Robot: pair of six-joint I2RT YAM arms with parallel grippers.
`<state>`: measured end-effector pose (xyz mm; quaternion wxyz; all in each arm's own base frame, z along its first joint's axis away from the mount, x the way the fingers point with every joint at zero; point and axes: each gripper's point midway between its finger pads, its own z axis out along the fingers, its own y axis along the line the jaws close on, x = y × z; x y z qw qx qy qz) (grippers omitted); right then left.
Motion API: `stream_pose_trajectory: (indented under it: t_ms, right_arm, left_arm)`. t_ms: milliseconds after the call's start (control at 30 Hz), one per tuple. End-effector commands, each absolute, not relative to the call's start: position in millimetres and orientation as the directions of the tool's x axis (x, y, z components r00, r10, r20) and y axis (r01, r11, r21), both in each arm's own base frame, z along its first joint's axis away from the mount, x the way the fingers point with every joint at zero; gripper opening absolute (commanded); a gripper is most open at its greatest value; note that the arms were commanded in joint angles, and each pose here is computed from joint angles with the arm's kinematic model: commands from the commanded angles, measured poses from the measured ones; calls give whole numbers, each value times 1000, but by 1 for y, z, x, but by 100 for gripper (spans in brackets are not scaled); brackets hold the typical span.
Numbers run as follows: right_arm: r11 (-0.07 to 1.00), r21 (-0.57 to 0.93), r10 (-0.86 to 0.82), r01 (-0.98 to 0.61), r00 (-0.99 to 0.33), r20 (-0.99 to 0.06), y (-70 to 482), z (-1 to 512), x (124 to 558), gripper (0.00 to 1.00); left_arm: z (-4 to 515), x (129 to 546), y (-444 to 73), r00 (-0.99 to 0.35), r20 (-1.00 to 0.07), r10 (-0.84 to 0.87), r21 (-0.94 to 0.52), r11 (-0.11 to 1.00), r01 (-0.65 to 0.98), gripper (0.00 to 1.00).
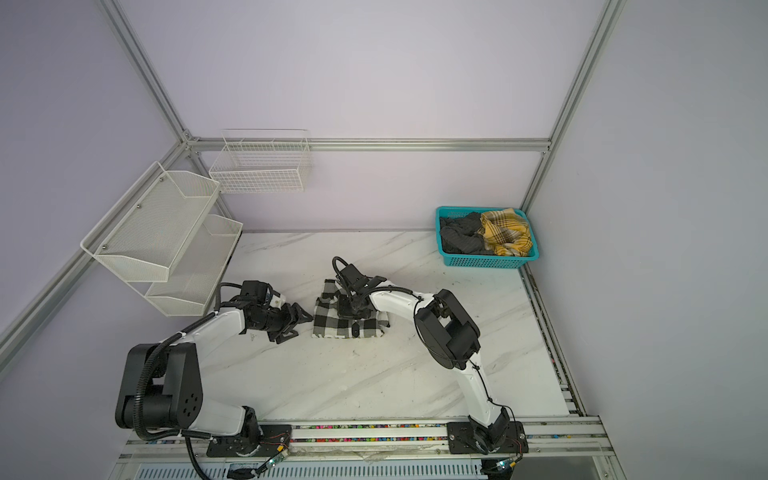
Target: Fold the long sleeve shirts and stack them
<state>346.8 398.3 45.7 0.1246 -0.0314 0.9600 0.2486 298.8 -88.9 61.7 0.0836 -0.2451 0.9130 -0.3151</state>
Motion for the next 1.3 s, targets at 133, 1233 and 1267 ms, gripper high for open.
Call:
stream_pose_trajectory:
  t_ms: [133, 1233, 1267]
  right_arm:
    - [857, 505, 145, 106, -989, -39, 365, -25, 326, 17]
    - [801, 595, 134, 64, -988, -75, 382, 29, 341, 20]
    - [798, 601, 136, 53, -986, -93, 383, 40, 344, 22]
  left_arm:
    - [46, 299, -117, -856, 106, -506, -768, 505, -394, 78]
    - [3, 390, -175, -875, 17, -483, -817, 498, -291, 31]
    - [5, 391, -175, -874, 17, -486, -817, 497, -292, 24]
